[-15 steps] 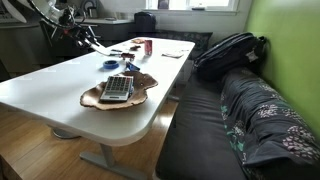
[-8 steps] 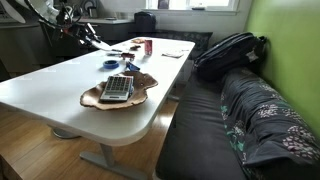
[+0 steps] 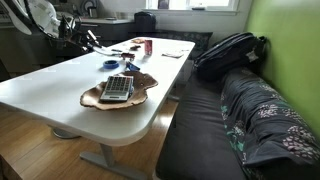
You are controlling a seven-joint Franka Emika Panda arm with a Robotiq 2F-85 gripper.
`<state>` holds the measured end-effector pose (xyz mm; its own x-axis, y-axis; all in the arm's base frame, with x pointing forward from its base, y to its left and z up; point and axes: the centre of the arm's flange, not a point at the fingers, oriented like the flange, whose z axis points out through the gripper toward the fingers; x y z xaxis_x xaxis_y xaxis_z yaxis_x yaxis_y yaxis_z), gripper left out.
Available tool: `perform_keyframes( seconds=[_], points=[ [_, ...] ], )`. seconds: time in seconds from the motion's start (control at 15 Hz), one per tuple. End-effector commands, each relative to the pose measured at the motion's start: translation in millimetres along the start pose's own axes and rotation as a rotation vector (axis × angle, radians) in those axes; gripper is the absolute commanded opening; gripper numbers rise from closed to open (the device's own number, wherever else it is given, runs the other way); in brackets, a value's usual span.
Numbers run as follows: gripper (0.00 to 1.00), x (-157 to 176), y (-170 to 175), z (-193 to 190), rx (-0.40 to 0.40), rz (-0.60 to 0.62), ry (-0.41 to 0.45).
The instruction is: Place the white object on the tape
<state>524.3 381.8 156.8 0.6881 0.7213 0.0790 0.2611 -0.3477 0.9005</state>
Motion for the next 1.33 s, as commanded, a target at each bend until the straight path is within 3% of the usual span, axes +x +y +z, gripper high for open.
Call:
perform_keyframes(
  seconds=[0.0, 0.4, 0.93, 1.27],
  points=[
    [0.04, 22, -15, 11, 0.011, 0.009, 0.073],
    [0.04, 34, -24, 23, 0.024, 0.015, 0.114],
    [0.04, 43, -30, 49, 0.06, 0.025, 0.12],
    [0.04, 39, -33, 53, 0.043, 0.033, 0.103]
  ],
)
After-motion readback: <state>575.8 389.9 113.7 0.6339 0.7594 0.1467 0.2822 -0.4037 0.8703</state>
